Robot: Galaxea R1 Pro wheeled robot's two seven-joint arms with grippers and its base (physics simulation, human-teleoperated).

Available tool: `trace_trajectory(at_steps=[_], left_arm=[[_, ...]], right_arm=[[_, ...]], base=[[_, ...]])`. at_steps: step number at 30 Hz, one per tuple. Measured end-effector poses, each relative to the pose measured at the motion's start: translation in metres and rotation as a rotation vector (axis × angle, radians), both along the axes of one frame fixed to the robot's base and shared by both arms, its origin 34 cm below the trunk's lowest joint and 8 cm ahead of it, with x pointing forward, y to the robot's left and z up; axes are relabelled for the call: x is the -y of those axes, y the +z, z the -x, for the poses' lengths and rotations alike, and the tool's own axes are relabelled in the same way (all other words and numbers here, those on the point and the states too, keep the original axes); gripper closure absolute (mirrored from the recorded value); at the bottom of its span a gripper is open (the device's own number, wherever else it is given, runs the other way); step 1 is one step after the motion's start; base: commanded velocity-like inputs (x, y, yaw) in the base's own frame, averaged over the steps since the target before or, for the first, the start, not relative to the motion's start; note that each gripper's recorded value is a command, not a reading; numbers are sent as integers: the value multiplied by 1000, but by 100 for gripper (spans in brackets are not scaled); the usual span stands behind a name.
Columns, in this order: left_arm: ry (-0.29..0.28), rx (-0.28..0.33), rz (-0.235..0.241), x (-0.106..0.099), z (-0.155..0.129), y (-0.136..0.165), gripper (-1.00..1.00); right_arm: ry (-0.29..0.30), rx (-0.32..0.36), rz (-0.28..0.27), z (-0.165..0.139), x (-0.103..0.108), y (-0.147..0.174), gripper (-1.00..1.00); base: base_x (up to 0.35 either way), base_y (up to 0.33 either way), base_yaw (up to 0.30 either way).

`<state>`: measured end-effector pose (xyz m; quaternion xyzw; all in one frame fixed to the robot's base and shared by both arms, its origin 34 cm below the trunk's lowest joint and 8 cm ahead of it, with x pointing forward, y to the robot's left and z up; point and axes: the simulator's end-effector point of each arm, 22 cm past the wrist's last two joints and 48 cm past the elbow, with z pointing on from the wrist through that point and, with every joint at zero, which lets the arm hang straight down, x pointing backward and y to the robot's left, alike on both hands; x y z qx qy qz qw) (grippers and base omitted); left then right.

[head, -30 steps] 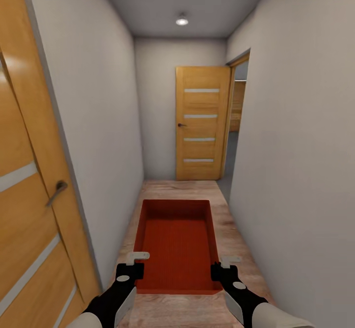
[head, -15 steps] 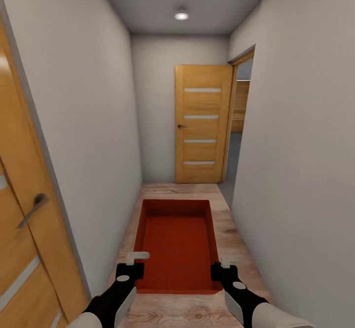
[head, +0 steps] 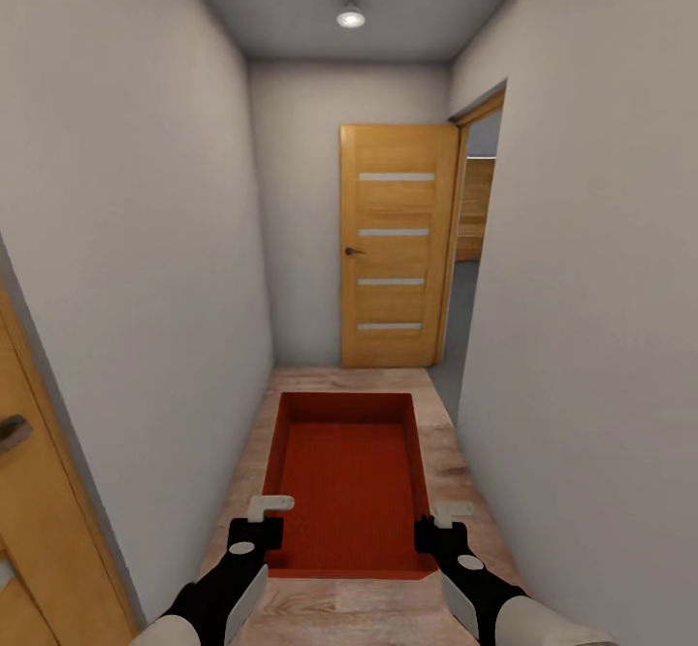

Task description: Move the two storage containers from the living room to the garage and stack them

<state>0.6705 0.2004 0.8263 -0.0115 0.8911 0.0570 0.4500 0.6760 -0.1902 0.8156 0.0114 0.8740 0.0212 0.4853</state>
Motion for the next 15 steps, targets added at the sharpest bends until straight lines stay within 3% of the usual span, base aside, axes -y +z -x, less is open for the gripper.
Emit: trace_trajectory(at_steps=[15], left_arm=[[-2,0,0,-1,0,0,100]], right_arm=[[-1,0,-2,0,-1,0,100]], base=[[317,-95,0]])
